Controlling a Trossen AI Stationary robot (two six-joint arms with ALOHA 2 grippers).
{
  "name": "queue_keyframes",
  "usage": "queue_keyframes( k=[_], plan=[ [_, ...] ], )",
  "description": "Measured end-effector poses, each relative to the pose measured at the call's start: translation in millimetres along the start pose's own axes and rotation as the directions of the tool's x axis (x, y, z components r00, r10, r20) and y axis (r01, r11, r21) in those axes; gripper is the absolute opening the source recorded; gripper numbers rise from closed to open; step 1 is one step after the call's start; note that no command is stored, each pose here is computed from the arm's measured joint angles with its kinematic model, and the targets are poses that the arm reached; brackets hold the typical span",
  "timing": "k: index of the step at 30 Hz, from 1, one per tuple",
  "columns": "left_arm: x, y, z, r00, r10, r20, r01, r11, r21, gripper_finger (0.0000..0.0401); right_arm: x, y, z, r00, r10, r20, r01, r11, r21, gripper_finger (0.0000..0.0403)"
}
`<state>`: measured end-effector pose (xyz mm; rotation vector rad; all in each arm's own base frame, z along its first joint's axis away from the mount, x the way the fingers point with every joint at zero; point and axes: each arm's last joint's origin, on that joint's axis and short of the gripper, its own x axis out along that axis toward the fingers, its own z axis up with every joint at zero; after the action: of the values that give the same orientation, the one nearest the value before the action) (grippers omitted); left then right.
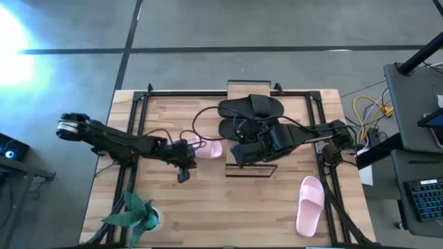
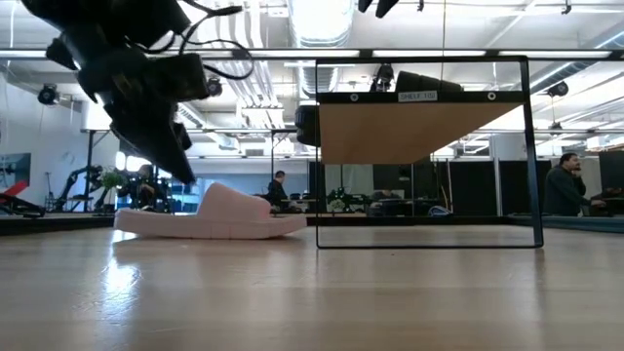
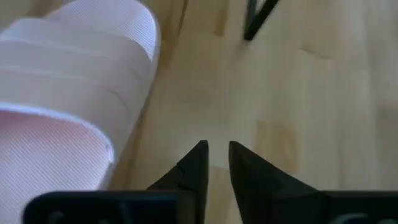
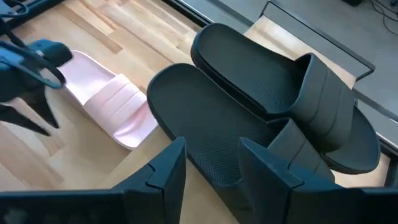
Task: Pick and place slides into the shelf
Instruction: Put the left pink slide under the shelf
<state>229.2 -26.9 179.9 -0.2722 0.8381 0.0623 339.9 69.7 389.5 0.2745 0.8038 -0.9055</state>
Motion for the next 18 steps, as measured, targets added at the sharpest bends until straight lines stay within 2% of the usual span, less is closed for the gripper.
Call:
queue_keyframes(
  k=[5,10,18],
  plan=[
    [22.7,3.0,-3.1,0.999,0.043,-0.019,-0.042,0.998,0.055,0.0005,-1.4,-1.0,-0.4,1.0,0.003,0.0,-0.003,1.0,0.005,0.0136],
    [43.2,15.6,-3.5,0.994,0.093,-0.053,-0.088,0.992,0.087,0.0006,-4.1,-3.3,1.0,1.0,0.01,0.004,-0.01,1.0,0.011,0.0128],
    [48.1,43.5,11.3,0.988,0.148,0.032,-0.15,0.986,0.072,0.0,-10.1,-8.0,1.8,1.0,0.024,0.011,-0.024,0.999,0.027,0.0123]
  ],
)
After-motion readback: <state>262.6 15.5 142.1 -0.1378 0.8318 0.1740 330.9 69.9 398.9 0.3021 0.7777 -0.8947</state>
